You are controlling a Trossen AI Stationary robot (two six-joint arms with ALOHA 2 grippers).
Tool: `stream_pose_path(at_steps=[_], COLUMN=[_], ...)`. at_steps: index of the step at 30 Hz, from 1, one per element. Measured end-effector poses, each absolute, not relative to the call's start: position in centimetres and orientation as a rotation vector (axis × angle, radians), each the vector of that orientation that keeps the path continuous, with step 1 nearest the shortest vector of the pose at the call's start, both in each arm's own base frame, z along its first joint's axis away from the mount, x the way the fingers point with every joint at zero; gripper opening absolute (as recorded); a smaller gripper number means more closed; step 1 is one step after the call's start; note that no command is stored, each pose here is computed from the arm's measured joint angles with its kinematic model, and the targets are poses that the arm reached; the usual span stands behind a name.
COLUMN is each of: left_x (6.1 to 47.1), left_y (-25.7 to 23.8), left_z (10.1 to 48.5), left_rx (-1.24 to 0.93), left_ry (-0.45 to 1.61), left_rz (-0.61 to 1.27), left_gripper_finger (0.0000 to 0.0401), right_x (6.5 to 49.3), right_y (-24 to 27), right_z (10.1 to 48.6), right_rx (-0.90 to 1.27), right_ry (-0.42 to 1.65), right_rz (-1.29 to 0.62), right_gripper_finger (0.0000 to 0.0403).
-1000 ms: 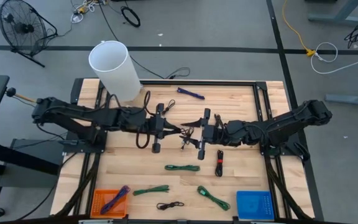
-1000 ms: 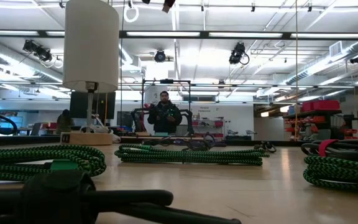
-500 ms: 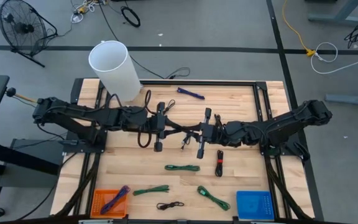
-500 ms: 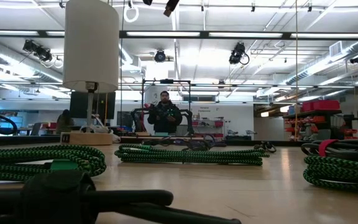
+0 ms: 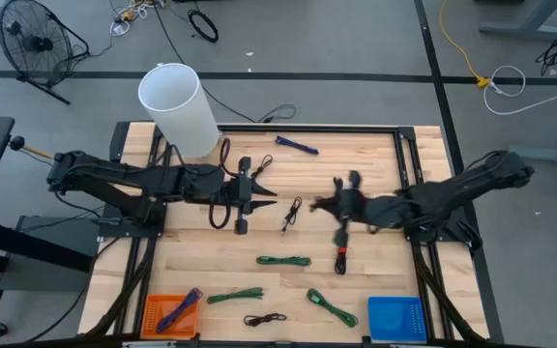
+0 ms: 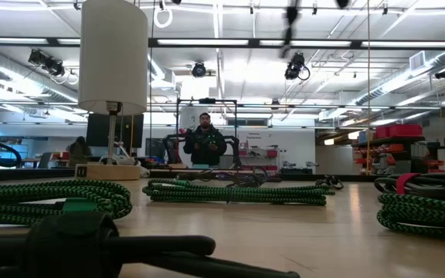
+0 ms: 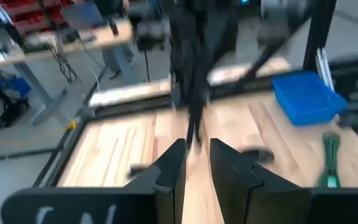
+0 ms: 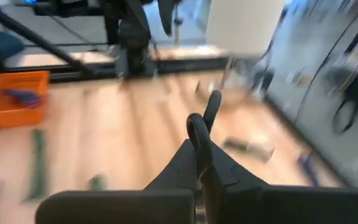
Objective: Pick & Place USB Port
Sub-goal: Put the black charger cable into the blue bin
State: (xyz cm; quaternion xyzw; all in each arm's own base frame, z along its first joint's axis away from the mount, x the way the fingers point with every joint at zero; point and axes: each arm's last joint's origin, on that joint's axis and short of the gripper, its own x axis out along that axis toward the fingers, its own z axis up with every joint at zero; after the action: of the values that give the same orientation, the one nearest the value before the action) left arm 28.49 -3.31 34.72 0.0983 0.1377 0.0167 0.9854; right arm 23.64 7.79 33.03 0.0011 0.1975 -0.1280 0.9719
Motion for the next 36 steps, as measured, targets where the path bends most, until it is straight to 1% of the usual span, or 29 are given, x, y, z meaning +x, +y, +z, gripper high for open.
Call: stream_pose_path(at_steps=[4,9,12,16,23,31,36], left_x=[28.2,28.0,28.0,28.0,27.8,27.7,27.7], left_y=[-3.3,-3.3,-3.3,-3.3,-3.3,-3.2,-3.2], left_z=[34.8,34.6,34.6,34.5,34.1,33.9,33.8], left_rx=[0.2,0.201,0.202,0.206,0.237,0.253,0.27], left_ry=[0.294,0.315,0.318,0.327,0.373,0.399,0.404], left_rz=[0.031,0.027,0.028,0.027,0.031,0.035,0.031], left_gripper_finger=[0.0078,0.0078,0.0078,0.0078,0.0078,0.0078,0.0078], right_x=[19.6,16.3,15.6,15.5,15.7,15.4,14.8], right_y=[8.1,9.6,11.1,13.3,16.7,18.6,19.9], right_z=[33.4,32.1,31.1,29.7,27.2,26.2,25.4], right_rx=[0.22,0.526,0.688,0.833,0.907,1.014,1.034], right_ry=[0.531,0.863,1.039,1.227,1.425,1.487,1.532], right_rz=[-0.154,-0.022,-0.036,-0.088,-0.198,-0.301,-0.373], right_gripper_finger=[0.0001,0.0,0.0,0.0,0.0,0.0,0.0])
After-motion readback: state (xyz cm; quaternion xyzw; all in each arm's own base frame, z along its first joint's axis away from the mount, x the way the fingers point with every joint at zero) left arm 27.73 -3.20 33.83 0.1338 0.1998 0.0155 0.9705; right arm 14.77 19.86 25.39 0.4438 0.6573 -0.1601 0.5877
